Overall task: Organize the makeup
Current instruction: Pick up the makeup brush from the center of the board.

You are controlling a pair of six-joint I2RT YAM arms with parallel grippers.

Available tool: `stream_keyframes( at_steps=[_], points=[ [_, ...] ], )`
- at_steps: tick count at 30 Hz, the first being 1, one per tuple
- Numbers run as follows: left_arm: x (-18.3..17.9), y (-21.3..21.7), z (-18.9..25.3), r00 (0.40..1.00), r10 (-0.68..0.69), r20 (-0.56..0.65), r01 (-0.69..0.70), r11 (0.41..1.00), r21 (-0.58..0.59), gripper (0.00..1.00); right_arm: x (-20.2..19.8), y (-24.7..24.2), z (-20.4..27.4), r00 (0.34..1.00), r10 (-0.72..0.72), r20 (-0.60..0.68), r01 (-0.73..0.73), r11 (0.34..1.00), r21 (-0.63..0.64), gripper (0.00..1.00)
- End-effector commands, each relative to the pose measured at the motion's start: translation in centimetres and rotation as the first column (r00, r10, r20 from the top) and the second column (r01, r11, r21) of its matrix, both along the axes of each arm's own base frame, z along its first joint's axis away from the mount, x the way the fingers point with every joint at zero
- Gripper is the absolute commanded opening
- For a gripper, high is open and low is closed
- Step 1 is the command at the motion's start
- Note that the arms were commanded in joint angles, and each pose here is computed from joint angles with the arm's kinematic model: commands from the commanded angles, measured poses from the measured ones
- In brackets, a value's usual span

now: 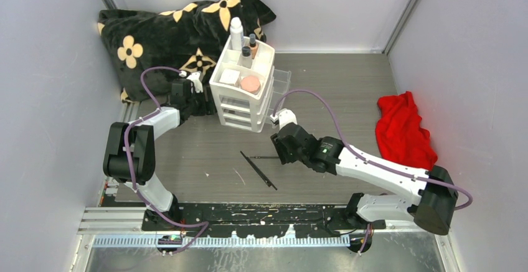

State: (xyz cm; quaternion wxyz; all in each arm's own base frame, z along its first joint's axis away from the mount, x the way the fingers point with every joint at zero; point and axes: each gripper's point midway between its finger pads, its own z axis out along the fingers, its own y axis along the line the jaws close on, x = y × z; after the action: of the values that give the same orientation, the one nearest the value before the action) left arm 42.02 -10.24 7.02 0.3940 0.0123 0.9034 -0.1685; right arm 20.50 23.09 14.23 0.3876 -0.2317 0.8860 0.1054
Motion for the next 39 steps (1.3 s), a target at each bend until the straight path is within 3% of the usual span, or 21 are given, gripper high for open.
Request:
stream_keyframes(
  at_steps=[1,4,6,9,10,11,12,16,28,39],
  points=[
    [1.1,-1.2,2.1,0.998,-0.032,0.061,0.034,0.999,-0.036,0.71,1.5,0.2,-0.1,0.999,0.014,0.044,-0.012,0.999,-0.050,0.57],
    [1.1,-1.1,2.2,0.997,-0.029,0.066,0.031,0.999,-0.029,0.71,2.0,1.0,-0.7,0.997,0.065,0.041,-0.062,0.995,-0.078,0.72],
    [1.1,-0.9,2.3,0.997,-0.024,0.067,0.026,0.999,-0.023,0.71,2.0,1.7,-1.6,0.993,0.119,0.020,-0.116,0.988,-0.104,0.73],
    [1.1,-0.9,2.2,0.997,-0.024,0.067,0.025,0.999,-0.023,0.71,0.8,3.6,-3.6,0.966,0.251,-0.063,-0.257,0.960,-0.109,0.44],
    [1.1,-0.9,2.2,0.997,-0.024,0.067,0.026,0.999,-0.022,0.71,0.6,3.9,-4.4,0.957,0.274,-0.096,-0.285,0.951,-0.123,0.27],
    [1.1,-0.8,2.1,0.998,-0.024,0.064,0.026,0.999,-0.021,0.71,0.5,4.1,-5.0,0.950,0.290,-0.118,-0.304,0.943,-0.136,0.20],
    [1.1,-0.8,2.2,0.998,-0.023,0.065,0.025,0.999,-0.021,0.71,0.5,4.1,-5.6,0.943,0.303,-0.135,-0.322,0.934,-0.154,0.18],
    [1.1,-0.8,2.2,0.997,-0.024,0.067,0.025,0.999,-0.021,0.71,0.7,5.0,-6.3,0.918,0.369,-0.147,-0.392,0.903,-0.174,0.29],
    [1.1,-0.6,2.1,0.998,-0.019,0.066,0.021,1.000,-0.018,0.71,1.9,7.4,-7.8,0.857,0.490,-0.163,-0.514,0.837,-0.187,0.41],
    [1.2,-0.4,1.9,0.998,-0.014,0.064,0.016,1.000,-0.018,0.71,3.3,7.0,-9.8,0.829,0.520,-0.205,-0.551,0.821,-0.150,0.41]
  ],
)
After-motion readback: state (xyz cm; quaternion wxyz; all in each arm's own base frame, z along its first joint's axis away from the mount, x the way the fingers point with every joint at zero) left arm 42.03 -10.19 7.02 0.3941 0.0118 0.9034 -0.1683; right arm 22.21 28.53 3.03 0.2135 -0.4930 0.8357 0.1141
